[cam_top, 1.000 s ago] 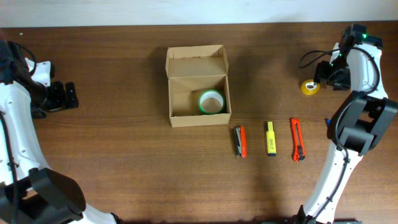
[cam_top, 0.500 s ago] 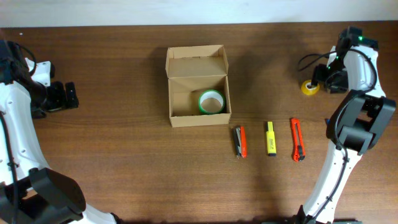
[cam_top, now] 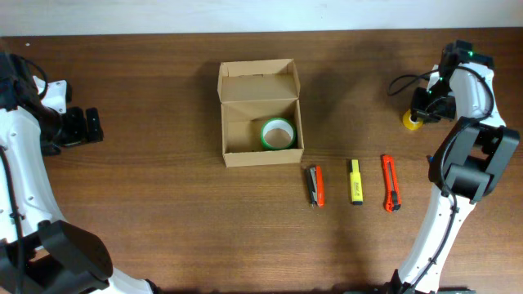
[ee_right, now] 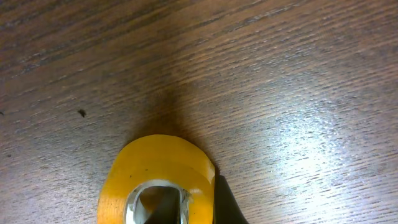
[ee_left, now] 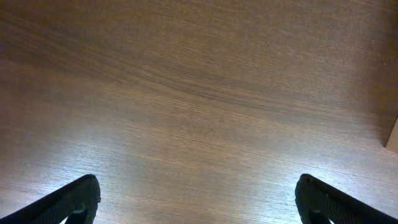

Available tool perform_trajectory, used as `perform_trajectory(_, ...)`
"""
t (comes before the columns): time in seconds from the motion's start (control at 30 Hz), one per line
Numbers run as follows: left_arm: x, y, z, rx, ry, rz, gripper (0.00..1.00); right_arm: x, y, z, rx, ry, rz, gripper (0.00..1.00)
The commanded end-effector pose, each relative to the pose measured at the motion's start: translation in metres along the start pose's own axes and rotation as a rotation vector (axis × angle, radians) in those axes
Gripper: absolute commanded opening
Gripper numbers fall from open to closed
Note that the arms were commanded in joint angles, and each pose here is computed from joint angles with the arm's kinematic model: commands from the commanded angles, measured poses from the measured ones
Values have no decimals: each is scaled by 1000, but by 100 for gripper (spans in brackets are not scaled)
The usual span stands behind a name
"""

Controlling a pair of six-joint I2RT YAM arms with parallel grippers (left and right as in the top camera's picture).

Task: Pack container
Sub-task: 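Grasp the yellow tape roll rim with the right gripper and lift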

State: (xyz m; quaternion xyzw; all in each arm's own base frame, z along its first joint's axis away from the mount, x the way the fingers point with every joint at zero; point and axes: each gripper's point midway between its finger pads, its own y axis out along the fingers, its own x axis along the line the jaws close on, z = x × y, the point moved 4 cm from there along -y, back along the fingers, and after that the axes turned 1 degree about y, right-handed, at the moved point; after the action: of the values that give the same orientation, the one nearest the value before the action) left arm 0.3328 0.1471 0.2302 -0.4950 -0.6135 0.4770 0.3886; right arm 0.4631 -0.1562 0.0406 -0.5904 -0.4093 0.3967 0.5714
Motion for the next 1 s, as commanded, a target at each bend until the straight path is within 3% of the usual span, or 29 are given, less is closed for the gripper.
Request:
perform_trajectory(0.0,-1,-3,0,-14,15,11,100,2,20,10,57,-1,7,4)
perform_trajectory(0.33,-1,-3,0,-14,15,11,100,17,-8,5,16,-50,9,4)
perform_trajectory(0.73,-1,-3,0,-14,15,11,100,56,-139,-5,-205,-150,-9,4)
perform_trajectory(0.97,-1,-3,0,-14,15,11,100,89,-219,17,-356,-234,-35,4)
